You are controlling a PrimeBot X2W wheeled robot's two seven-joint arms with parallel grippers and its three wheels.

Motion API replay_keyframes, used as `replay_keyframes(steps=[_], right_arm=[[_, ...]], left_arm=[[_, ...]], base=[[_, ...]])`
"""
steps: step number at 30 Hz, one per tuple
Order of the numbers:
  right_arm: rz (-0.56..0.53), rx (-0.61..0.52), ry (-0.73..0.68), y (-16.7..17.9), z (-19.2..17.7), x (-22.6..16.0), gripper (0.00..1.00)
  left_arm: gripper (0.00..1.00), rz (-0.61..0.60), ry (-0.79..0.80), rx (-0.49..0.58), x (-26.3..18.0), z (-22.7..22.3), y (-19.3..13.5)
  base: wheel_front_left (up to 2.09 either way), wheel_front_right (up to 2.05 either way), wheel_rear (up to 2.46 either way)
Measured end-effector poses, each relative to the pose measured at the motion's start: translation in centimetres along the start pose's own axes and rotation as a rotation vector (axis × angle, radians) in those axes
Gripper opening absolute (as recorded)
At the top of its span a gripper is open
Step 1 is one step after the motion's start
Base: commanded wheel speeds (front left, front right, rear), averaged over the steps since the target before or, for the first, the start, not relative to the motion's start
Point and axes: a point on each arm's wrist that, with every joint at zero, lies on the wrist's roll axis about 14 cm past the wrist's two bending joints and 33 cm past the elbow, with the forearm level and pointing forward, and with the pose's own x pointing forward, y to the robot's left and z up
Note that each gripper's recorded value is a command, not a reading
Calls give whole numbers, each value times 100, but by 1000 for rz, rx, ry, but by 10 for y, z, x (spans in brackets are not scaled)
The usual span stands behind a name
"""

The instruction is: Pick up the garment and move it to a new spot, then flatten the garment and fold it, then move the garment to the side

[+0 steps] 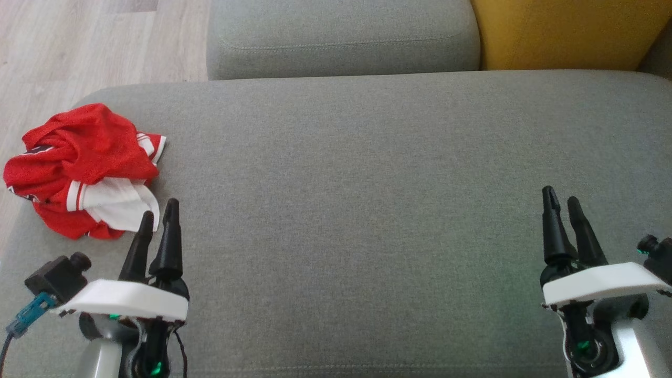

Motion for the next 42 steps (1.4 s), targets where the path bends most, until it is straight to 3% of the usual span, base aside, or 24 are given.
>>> replay_keyframes(steps=[42], right_arm=[[39, -540, 56, 6, -19, -1, 100]], left_arm=[[100, -37, 23, 506, -10, -18, 4]], base=[[0, 0, 0]])
